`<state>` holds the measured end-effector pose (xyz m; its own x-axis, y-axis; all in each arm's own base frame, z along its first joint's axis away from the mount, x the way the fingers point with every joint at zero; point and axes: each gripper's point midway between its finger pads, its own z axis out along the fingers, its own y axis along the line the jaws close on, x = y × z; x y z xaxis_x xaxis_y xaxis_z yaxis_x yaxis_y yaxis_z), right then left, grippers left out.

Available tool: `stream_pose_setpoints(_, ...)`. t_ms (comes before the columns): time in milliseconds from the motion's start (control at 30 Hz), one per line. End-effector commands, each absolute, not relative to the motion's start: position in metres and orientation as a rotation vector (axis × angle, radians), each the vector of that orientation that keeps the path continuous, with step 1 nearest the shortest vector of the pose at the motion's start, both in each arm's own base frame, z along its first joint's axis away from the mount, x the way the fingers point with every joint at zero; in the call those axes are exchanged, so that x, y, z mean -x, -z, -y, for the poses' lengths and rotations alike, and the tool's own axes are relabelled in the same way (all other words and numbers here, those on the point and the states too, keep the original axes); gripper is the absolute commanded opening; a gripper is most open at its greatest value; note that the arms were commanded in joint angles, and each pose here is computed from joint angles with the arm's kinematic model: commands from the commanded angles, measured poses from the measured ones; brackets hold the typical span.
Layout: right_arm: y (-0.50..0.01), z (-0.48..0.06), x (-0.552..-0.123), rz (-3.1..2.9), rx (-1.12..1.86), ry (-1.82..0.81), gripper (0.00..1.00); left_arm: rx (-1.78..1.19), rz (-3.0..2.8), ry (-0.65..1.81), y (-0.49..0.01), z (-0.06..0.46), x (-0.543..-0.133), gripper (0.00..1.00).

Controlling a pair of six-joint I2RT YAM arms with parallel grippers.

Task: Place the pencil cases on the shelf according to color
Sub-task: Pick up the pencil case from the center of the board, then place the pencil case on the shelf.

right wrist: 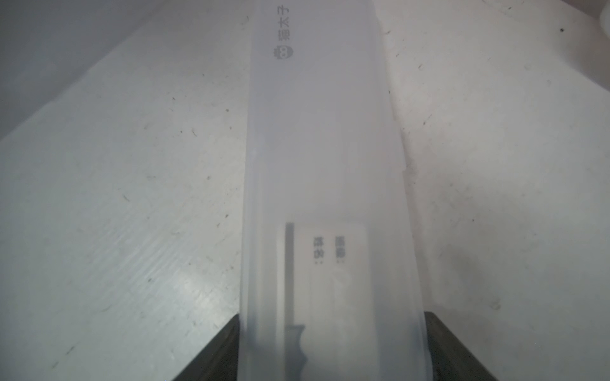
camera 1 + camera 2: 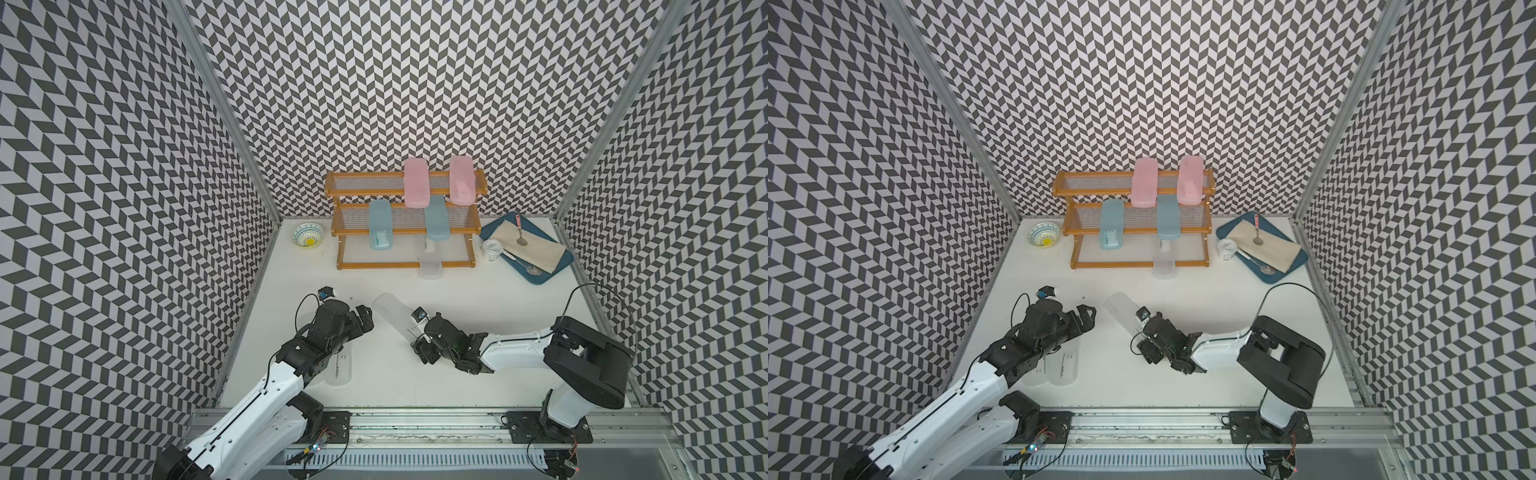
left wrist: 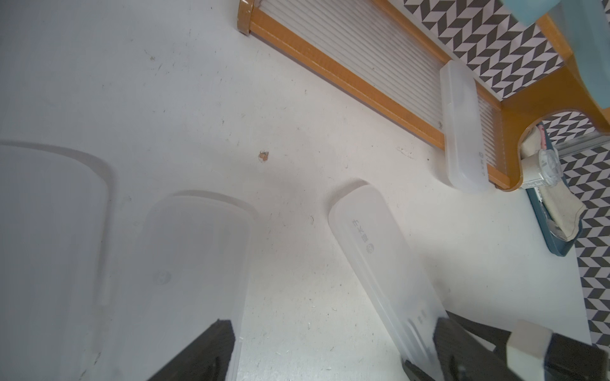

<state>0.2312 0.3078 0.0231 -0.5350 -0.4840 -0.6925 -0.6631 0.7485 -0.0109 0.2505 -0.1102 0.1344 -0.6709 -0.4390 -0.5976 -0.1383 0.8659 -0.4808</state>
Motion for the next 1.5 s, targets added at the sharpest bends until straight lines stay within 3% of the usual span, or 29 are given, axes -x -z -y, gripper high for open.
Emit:
stream_pose_setpoints(0,-0.046,-0.299,-0.236,-2.200,0.734,-0.319,0.54,0.384,-2.232,0.532,-0.157,0.111,-0.256,0.99)
stream_pose_setpoints(433,-0.091,-0.229,-0.225,-2.193,0.314,-0.370,0.56,0.368,-2.191,0.583,-0.163,0.116,-0.255,1.00)
stream_pose_setpoints(633,-0.109,-0.209,-0.239,-2.159,0.191,-0.410,0.57,0.348,-2.191,0.591,-0.163,0.121,-0.259,0.99)
stream_pose_setpoints(1033,-0.144,-0.184,-0.323,-2.113,0.125,-0.363,0.59,0.339,-2.231,0.519,-0.142,0.120,-0.267,1.00)
stream_pose_setpoints(1467,-0.117,-0.178,-0.417,-2.191,0.023,-0.328,0.56,0.371,-2.252,0.431,-0.124,0.109,-0.269,1.00)
